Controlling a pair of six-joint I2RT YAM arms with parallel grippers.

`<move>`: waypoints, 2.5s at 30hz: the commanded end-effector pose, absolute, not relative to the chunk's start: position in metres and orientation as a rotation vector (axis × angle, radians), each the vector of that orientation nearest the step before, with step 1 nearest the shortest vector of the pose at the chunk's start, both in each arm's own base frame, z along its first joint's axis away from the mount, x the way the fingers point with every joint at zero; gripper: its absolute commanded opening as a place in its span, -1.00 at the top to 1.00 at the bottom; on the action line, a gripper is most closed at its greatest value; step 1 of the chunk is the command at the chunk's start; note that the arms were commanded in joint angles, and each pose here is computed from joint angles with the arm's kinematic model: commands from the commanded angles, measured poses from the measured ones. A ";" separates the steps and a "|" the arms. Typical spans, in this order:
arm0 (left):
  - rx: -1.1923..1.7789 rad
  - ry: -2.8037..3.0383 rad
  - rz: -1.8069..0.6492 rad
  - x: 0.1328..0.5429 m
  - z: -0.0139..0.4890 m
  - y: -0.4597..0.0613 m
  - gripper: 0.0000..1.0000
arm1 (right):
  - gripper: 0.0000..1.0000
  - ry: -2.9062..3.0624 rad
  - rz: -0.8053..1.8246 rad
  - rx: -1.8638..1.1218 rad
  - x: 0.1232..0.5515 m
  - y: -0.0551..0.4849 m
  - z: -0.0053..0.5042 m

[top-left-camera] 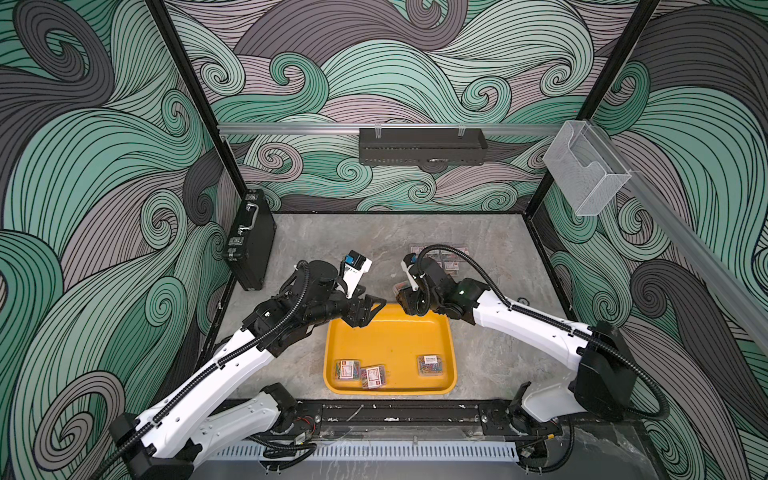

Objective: Take the paper clips out of the storage box
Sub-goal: Place the boxed paper clips at the center of the board.

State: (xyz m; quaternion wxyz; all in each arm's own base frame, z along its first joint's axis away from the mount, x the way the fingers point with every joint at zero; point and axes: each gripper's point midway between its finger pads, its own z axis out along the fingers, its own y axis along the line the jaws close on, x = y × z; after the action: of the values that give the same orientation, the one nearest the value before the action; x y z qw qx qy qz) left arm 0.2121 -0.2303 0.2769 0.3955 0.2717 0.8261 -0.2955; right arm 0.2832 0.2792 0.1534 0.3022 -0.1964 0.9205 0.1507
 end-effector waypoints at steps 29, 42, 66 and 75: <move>0.692 2.133 -0.635 0.215 0.270 -0.220 -0.41 | 0.00 2.656 -0.057 -0.082 0.376 0.083 0.101; 0.682 2.123 -0.630 0.210 0.273 -0.213 -0.41 | 0.03 2.766 -0.111 -0.044 0.414 0.054 0.064; 0.685 2.112 -0.622 0.208 0.278 -0.210 -0.41 | 0.08 2.841 -0.099 -0.083 0.443 0.048 0.030; 0.687 2.112 -0.622 0.207 0.278 -0.210 -0.41 | 0.08 2.849 -0.091 -0.089 0.451 0.050 0.026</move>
State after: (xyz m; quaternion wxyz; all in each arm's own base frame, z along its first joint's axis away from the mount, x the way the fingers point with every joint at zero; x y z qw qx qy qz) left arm 0.2106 -0.2123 0.2683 0.3979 0.2660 0.8420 -0.2488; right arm 0.4514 0.0512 0.0276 0.1538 -0.0273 0.9872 -0.0335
